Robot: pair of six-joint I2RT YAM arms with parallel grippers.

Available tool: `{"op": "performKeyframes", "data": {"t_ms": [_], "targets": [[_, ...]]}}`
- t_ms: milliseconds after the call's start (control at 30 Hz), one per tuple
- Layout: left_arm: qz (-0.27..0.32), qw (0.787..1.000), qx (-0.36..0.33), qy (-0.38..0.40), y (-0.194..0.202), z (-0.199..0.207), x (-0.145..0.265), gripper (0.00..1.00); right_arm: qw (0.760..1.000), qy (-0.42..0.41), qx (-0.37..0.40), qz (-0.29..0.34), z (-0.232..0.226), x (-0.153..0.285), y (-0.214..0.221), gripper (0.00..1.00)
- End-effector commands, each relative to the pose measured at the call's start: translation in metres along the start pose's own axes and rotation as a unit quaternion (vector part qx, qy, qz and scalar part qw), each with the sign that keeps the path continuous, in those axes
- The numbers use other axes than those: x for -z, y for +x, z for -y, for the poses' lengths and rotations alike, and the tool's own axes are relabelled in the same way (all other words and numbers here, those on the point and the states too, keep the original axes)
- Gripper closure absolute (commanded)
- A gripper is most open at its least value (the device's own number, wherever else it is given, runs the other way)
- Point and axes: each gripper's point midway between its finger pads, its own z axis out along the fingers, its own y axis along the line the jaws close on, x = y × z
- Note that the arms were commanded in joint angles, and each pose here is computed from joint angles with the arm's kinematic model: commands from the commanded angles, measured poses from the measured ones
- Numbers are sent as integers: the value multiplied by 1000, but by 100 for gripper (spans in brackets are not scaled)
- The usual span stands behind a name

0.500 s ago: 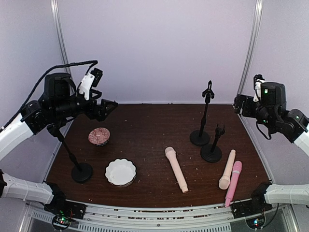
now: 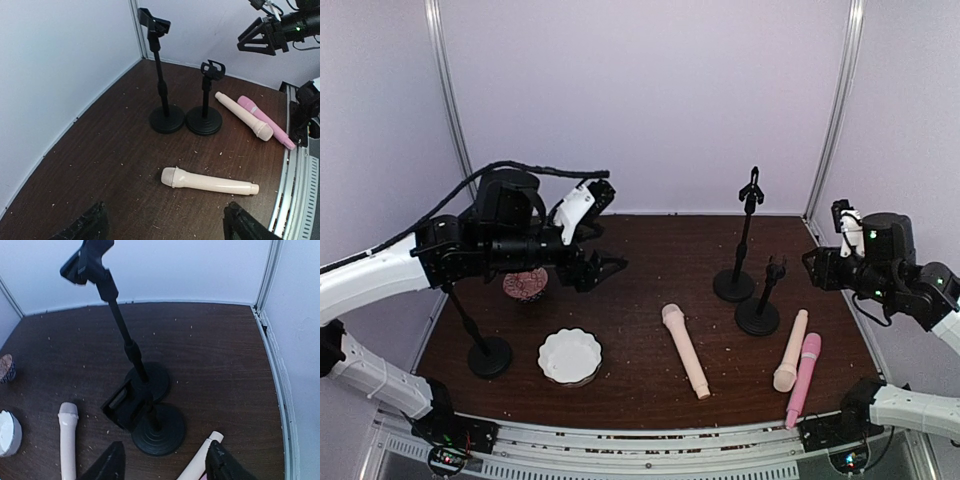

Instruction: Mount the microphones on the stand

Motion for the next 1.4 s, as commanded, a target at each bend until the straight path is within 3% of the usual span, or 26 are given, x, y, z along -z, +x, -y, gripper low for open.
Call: {"op": "performKeyframes", "data": {"t_ms": [0,300,700,1033,1367], "targets": [[7,1000,-6,15,-6,11,-1,20,999,-17,-8,-34,-8,-12,21,49],[-5,999,29,-12,11,5,-3,21,997,-38,-10,-63,-31,-45,28,51],[-20,999,32,4,23,12,-10,21,997,11,-15,-77,-21,-58,31,68],[-25,999,38,6,26,13,-14,21,997,51,1,-60,-9,-63,25,72],[-29,999,41,8,31,14,-14,21,996,83,22,-10,7,-51,7,88]]}}
